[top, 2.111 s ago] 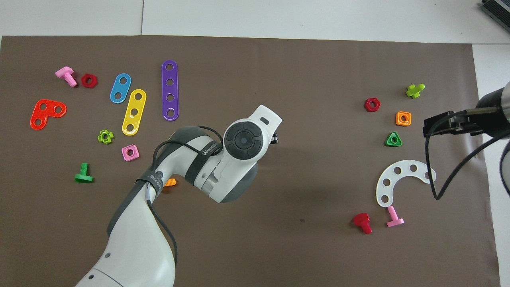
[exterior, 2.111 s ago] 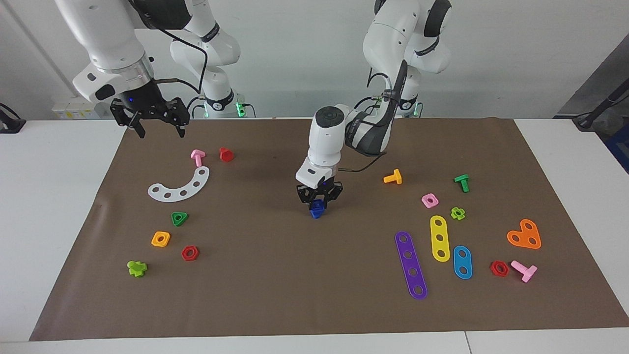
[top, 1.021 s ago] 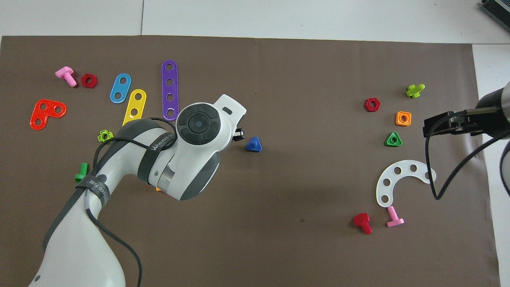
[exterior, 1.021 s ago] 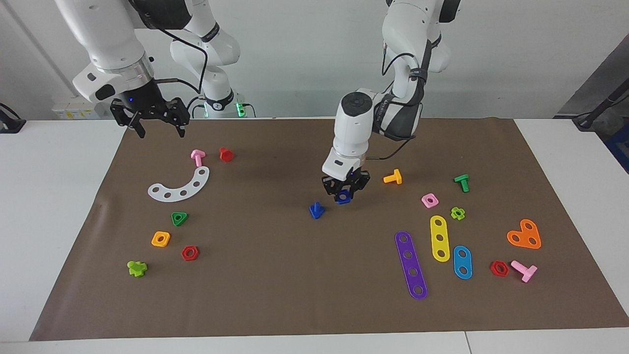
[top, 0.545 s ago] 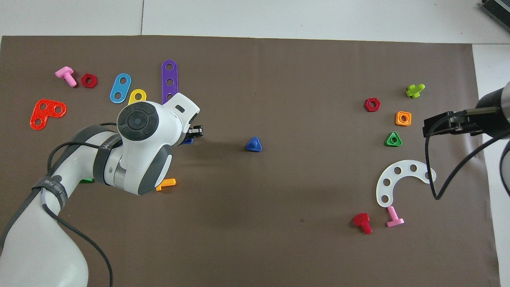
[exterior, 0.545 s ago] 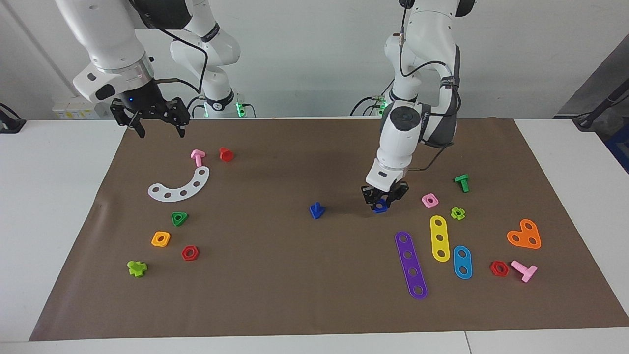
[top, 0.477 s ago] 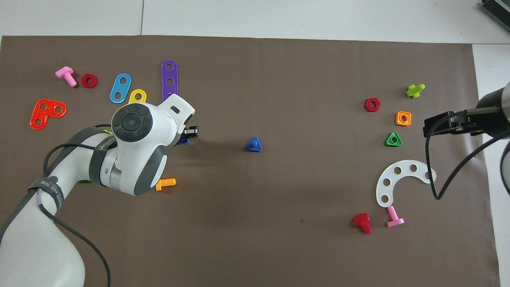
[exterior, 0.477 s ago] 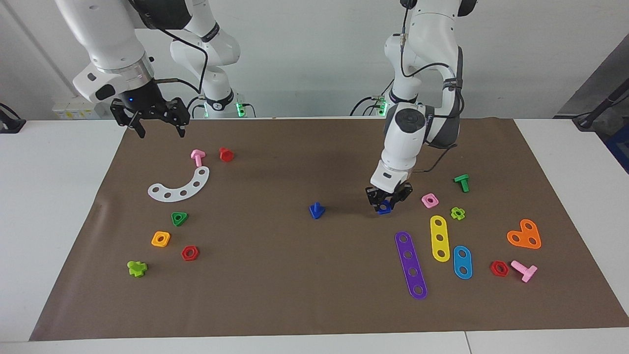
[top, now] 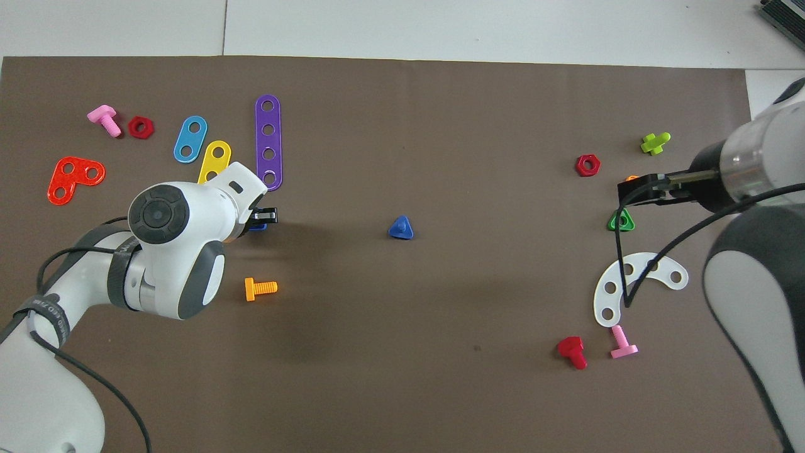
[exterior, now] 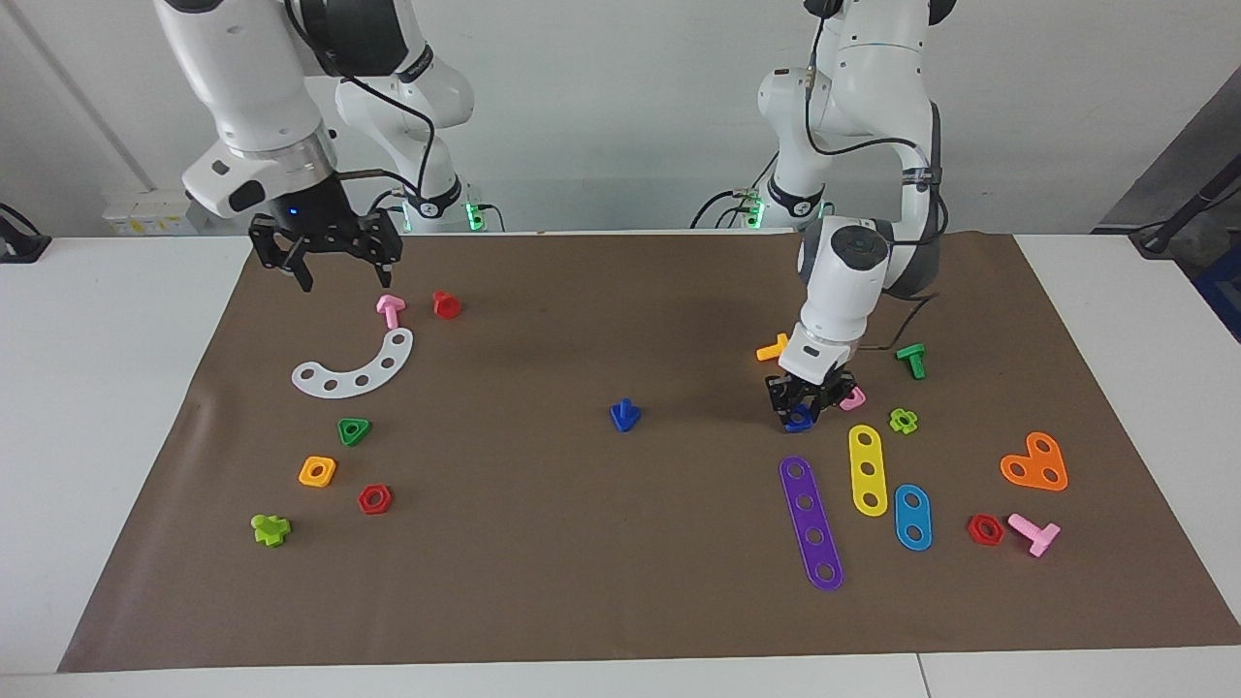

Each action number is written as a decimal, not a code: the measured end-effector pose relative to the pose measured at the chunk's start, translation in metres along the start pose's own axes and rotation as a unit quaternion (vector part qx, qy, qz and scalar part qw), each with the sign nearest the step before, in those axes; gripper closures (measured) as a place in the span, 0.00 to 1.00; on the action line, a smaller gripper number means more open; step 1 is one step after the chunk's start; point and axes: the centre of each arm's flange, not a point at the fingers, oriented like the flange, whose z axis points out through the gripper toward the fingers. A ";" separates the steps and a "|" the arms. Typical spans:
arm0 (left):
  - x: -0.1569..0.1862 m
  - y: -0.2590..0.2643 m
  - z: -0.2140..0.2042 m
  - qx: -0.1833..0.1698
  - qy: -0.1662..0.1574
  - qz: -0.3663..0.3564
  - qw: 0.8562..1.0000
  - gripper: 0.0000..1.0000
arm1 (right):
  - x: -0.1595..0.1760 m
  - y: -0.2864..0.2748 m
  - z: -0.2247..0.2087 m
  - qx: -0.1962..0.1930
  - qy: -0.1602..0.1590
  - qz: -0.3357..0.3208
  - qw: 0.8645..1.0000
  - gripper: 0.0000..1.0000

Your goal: Unscrew and place screws in storage area

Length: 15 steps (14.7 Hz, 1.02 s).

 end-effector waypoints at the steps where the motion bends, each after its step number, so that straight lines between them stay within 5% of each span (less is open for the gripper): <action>1: -0.002 0.000 0.000 0.000 -0.001 0.002 1.000 0.49 | 0.000 -0.026 0.014 0.003 0.006 0.002 1.000 0.00; 6: 0.001 0.003 -0.013 -0.004 0.010 0.005 1.000 0.00 | 0.011 -0.192 0.122 0.034 0.041 0.047 0.997 0.00; 15: 0.031 -0.080 -0.152 0.012 -0.004 0.010 1.000 0.00 | 0.005 -0.305 0.270 0.049 0.040 0.044 0.997 0.00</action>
